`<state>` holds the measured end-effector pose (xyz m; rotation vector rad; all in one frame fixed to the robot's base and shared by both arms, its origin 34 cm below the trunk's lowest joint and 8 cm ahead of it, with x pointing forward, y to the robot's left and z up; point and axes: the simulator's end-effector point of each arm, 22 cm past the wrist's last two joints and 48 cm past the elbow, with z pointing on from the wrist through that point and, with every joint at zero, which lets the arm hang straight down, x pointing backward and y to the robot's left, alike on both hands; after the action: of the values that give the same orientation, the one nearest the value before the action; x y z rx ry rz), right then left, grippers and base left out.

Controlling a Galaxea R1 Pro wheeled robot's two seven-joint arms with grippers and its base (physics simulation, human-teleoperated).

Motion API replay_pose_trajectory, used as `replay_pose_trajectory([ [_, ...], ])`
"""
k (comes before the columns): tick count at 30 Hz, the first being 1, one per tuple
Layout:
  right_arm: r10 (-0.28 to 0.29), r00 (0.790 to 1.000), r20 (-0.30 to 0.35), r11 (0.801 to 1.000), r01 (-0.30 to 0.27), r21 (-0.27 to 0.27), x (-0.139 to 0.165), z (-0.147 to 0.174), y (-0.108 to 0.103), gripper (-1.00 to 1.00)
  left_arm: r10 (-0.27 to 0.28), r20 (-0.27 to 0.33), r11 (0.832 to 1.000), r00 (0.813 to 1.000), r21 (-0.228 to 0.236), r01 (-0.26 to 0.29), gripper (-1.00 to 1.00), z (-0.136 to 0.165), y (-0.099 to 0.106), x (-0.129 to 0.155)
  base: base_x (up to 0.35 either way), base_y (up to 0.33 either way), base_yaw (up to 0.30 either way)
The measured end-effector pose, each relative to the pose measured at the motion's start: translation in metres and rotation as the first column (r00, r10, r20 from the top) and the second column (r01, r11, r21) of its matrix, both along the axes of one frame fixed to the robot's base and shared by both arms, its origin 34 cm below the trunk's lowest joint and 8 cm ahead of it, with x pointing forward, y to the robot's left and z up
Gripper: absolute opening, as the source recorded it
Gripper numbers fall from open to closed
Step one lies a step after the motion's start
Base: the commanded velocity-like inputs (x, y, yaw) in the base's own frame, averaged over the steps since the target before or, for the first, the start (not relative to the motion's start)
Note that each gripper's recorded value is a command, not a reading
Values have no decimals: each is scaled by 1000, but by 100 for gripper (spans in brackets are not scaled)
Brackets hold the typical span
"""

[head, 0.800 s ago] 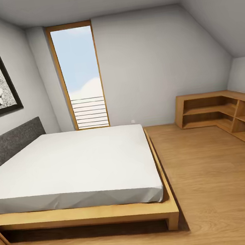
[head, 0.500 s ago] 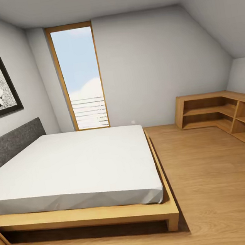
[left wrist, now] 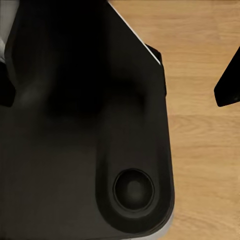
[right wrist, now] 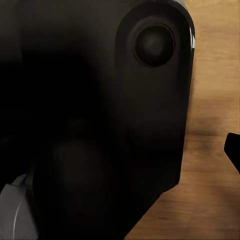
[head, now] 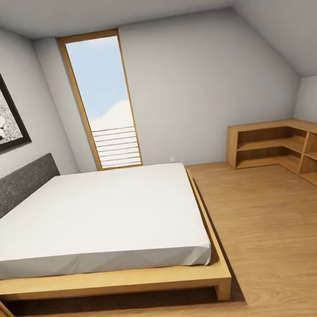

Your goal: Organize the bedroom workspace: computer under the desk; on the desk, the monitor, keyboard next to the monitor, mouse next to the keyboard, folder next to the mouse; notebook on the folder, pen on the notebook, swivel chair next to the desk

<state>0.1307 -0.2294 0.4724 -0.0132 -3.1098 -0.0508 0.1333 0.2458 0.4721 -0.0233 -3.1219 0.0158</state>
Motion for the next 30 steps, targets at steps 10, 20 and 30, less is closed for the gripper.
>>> replay_pose_trajectory([
  [10, -4, 998, 65, 1000, 5, -6, 19, 0, -3, 100, 7, 8, 999, 1000, 31, -8, 100, 0, 20, 3, 0, 0, 0],
  [20, -3, 986, 170, 1000, 6, -22, 55, 2, -15, 100, 7, 62, 999, 998, 42, -9, 100, 1, 28, 29, 0, 0, 0],
  [30, -3, 943, 334, 1000, 10, -22, 92, 10, -15, 100, 5, 104, 999, 995, 42, -10, 100, 2, 28, 50, 0, 0, 0],
])
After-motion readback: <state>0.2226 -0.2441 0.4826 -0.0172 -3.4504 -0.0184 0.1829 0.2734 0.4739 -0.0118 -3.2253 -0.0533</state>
